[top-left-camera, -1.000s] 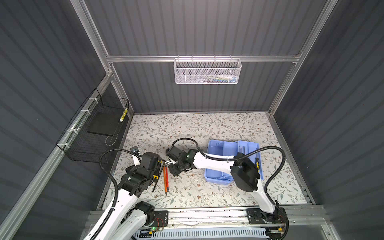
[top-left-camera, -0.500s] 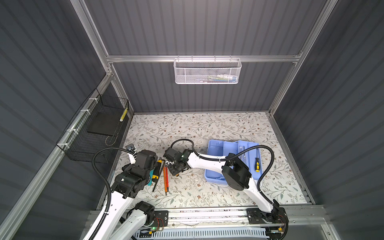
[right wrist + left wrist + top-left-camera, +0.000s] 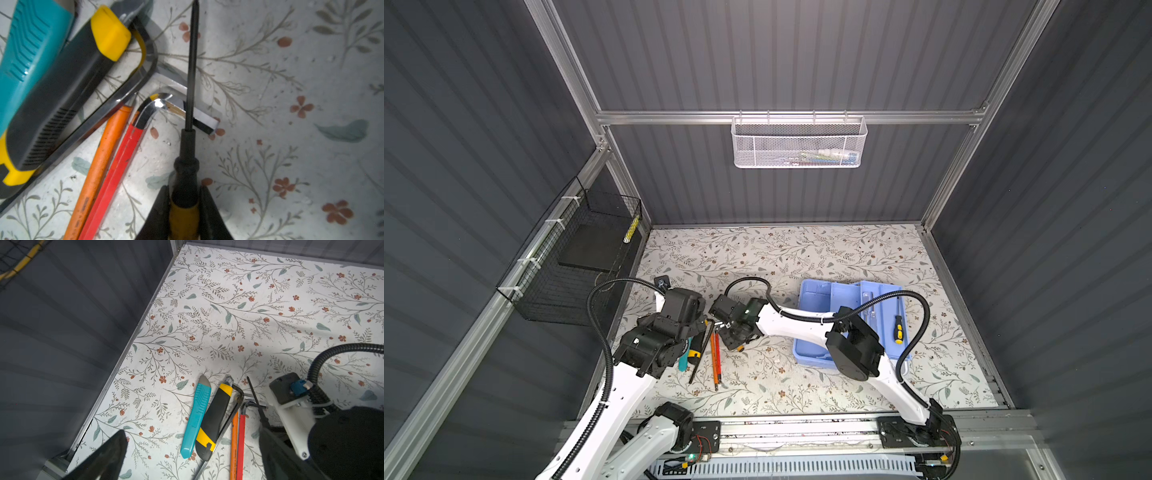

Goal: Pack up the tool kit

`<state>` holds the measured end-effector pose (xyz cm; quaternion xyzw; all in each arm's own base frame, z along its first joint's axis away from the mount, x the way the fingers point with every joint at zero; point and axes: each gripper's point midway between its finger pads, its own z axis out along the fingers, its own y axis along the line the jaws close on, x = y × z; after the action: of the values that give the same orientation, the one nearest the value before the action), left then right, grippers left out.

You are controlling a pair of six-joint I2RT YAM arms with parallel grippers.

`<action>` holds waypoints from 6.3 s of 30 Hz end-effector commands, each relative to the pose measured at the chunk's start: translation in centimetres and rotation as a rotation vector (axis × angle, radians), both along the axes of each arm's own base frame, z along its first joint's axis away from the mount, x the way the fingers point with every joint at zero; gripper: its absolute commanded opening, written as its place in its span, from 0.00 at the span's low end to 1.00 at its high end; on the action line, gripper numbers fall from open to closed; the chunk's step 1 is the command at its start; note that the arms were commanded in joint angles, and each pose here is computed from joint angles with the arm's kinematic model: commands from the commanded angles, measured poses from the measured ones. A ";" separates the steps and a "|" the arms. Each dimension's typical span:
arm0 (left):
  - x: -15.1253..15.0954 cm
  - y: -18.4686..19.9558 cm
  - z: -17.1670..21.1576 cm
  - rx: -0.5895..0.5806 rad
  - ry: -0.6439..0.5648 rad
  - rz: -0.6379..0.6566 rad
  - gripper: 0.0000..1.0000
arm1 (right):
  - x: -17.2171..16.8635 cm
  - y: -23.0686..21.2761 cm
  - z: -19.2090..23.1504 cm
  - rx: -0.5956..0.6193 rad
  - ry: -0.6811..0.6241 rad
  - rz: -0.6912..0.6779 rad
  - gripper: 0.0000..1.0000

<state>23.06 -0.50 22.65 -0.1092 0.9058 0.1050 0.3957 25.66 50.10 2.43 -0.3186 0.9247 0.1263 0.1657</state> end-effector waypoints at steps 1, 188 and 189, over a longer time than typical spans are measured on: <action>0.3 -0.5 -0.2 0.021 0.025 -0.053 1.00 | 1.4 -1.5 4.1 0.031 -0.057 -0.059 0.18; 2.7 -6.9 -19.2 -0.619 0.219 0.020 0.99 | -2.2 -12.3 7.8 0.289 0.045 -0.123 0.59; 2.6 -7.1 -19.2 -0.625 0.219 0.017 0.99 | -2.2 -12.4 7.8 0.294 0.048 -0.125 0.59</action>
<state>26.14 -6.85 3.92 -0.2088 0.9324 -0.1518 0.2531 23.46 38.02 9.38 -0.2410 0.9195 0.2444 0.1914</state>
